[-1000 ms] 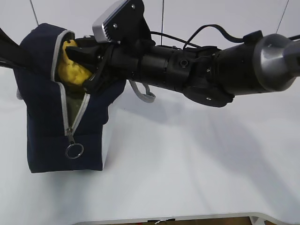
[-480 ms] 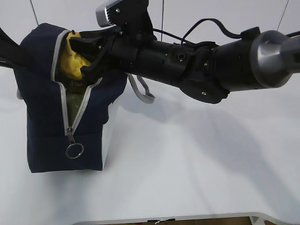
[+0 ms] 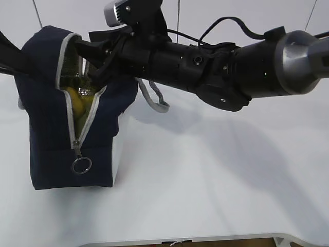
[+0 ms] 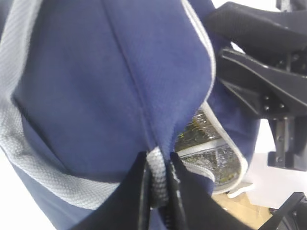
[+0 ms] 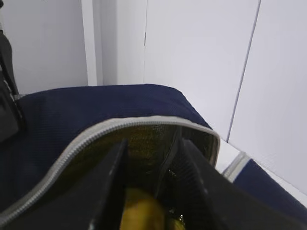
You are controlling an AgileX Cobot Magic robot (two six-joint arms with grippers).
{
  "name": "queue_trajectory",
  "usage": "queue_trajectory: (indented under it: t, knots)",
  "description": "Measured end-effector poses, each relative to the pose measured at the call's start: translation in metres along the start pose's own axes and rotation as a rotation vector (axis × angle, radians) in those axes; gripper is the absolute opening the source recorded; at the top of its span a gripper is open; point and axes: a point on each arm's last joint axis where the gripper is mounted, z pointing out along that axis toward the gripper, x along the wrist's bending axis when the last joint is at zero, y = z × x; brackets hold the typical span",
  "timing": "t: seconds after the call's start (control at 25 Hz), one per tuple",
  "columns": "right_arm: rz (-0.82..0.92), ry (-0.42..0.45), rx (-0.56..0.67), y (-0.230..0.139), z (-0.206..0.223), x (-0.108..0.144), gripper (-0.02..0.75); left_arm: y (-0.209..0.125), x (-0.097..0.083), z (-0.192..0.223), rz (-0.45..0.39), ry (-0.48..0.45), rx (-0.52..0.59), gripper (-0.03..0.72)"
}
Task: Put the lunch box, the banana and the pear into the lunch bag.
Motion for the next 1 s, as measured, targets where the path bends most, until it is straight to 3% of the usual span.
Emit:
queue_trajectory:
  t: [0.24,0.52,0.72,1.0]
  knots:
    - [-0.008,-0.014,0.036,0.002,-0.002,-0.001,0.300,0.000,0.000,0.000,0.001,-0.001,0.002,0.011]
    - [-0.035,-0.080,0.082,0.031,-0.016,-0.008,0.301,0.000,0.000,0.000,0.004,-0.001,0.002,0.011]
    - [0.146,-0.192,0.153,0.045,-0.029,-0.016,0.302,0.000,0.000,0.000,0.004,-0.001,0.002,0.011]
    - [0.266,-0.328,0.283,0.064,-0.051,-0.023,0.304,0.000,0.000,0.000,0.004,-0.001,0.002,0.011]
